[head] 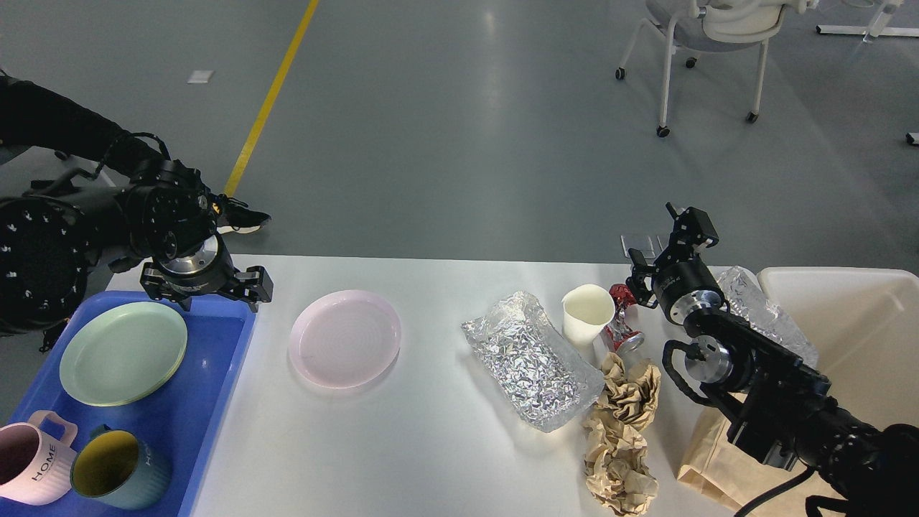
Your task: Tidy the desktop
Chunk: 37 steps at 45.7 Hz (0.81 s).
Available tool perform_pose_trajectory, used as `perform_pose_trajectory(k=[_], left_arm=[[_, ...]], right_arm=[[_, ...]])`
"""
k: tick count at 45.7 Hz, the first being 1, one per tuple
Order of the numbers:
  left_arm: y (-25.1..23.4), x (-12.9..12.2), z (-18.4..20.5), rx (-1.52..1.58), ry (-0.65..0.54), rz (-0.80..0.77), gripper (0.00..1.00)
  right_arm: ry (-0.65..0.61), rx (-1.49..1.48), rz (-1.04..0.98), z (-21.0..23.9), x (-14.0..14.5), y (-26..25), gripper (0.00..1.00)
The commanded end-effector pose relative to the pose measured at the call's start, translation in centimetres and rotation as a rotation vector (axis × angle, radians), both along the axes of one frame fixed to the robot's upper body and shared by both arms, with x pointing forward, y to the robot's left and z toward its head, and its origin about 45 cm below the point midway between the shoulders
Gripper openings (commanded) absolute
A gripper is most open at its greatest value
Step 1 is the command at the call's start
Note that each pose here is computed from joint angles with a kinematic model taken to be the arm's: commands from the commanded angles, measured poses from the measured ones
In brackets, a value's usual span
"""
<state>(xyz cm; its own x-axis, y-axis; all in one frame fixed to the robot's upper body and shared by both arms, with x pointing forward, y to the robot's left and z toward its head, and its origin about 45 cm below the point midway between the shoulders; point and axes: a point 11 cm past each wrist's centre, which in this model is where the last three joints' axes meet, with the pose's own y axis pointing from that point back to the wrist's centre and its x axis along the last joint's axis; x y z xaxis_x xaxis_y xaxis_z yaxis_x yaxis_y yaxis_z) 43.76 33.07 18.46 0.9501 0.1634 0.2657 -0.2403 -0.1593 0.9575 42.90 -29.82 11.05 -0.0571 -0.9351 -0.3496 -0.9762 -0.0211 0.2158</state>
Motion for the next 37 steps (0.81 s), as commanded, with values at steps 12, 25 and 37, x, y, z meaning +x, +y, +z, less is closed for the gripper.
perform_pose_trajectory(k=[12,25,37], left_arm=[[-2.5,-0.7,-6.5,-0.092,-0.122,0.052,0.96],[-4.6,-1.9,-9.6,-0.117,-0.177,0.060,0.95],[-4.9,-2.6,-10.6,-0.133,-0.161,0.070,0.89]], right_arm=[[0.000,0.000,0.000,0.0,0.0,0.0,1.00],[0.000,0.000,0.000,0.0,0.0,0.0,1.00],[0.000,0.000,0.000,0.0,0.0,0.0,1.00]])
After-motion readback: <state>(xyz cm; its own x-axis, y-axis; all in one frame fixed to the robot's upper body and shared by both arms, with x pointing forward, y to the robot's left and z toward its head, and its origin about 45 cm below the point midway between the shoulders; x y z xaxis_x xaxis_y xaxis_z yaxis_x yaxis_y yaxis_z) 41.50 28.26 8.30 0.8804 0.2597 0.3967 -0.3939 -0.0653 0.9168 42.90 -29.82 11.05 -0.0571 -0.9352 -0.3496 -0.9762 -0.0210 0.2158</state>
